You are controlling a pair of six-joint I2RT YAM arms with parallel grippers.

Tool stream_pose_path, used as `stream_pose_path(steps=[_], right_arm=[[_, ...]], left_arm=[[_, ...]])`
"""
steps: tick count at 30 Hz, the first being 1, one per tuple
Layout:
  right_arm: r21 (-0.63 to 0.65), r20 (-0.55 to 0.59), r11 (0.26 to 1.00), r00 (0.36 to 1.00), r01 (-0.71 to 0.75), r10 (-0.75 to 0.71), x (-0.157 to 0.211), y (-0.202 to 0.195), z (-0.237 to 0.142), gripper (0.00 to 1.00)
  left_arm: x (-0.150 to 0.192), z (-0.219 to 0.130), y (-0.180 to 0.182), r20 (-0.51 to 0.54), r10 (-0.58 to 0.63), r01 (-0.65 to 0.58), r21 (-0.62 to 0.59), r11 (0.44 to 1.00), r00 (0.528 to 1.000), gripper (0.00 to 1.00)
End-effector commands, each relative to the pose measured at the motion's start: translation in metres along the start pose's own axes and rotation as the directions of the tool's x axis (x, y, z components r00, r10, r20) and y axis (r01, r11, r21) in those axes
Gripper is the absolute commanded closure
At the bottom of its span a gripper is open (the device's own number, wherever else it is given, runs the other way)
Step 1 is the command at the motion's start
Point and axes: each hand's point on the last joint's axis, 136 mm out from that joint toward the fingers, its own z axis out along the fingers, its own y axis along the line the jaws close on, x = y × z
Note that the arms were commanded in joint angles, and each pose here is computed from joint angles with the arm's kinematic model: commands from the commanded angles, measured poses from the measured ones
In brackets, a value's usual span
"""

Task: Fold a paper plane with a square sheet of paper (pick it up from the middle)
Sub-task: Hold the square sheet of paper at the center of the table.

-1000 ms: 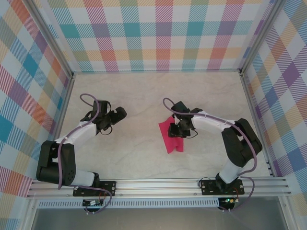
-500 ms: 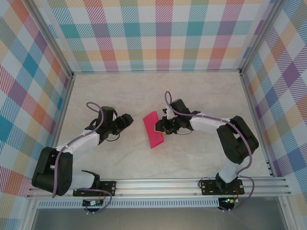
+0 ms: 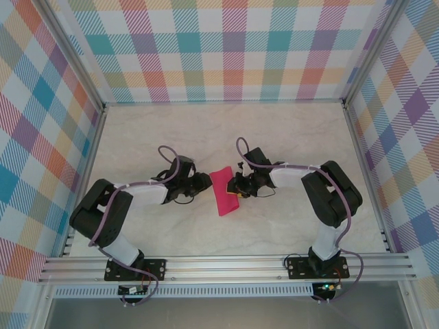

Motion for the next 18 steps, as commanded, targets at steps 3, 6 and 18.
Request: stream_pose_path(steps=[3, 6, 18], right_arm=[[0.048, -0.016, 0.999, 1.000, -0.020, 0.021, 0.005, -0.017, 0.005, 0.74], [0.052, -0.016, 0.998, 1.000, -0.019, 0.019, 0.005, -0.017, 0.005, 0.74], [0.027, 0.004, 0.998, 0.999, 0.051, -0.051, 0.005, 0.008, -0.022, 0.52]], left_arm=[[0.004, 0.022, -0.027, -0.027, 0.054, -0.054, 0.034, 0.998, 0.998, 0.82], [0.009, 0.031, -0.019, -0.045, 0.065, -0.066, -0.026, 0.997, 0.997, 0.88], [0.019, 0.041, 0.016, -0.133, 0.081, -0.110, -0.227, 0.968, 0.988, 0.97]])
